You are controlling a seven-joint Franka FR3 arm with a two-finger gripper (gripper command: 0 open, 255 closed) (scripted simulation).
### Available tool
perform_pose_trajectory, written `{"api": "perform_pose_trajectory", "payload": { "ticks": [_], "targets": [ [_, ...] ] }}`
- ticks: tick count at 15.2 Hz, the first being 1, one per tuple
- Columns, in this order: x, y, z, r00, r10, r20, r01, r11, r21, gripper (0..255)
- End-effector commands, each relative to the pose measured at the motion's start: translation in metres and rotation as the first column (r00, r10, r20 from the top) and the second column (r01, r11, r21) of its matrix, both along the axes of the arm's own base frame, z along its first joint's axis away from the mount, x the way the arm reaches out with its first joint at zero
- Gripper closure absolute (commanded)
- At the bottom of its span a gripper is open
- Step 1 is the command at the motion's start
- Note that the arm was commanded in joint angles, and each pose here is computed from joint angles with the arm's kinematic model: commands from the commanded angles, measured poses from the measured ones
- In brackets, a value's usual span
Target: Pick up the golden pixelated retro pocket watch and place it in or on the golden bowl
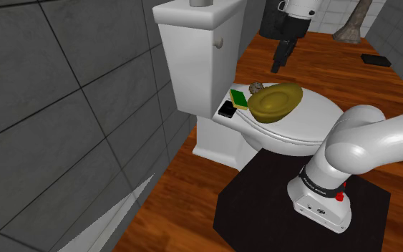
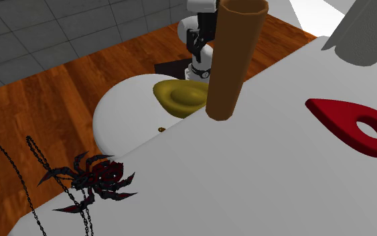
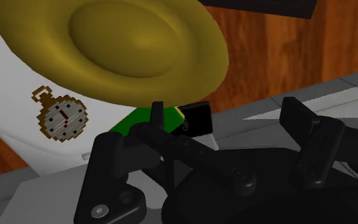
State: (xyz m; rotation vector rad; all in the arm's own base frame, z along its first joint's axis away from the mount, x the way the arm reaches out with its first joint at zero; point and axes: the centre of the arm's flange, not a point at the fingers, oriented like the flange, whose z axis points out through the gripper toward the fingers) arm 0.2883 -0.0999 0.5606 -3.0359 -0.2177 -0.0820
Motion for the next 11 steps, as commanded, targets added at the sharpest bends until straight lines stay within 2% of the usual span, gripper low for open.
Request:
{"api": "perform_pose_trajectory", "payload": {
  "ticks": [1,6,11],
  "targets": [
    [-0.001,-0.025,-0.014,0.999,0.036,0.027,-0.036,0.999,0.018,0],
    [0.005,-0.086,-0.054,0.989,0.115,0.09,-0.121,0.991,0.061,0],
    [0.017,-0.144,-0.096,0.969,0.19,0.156,-0.206,0.974,0.098,0]
  ]
}}
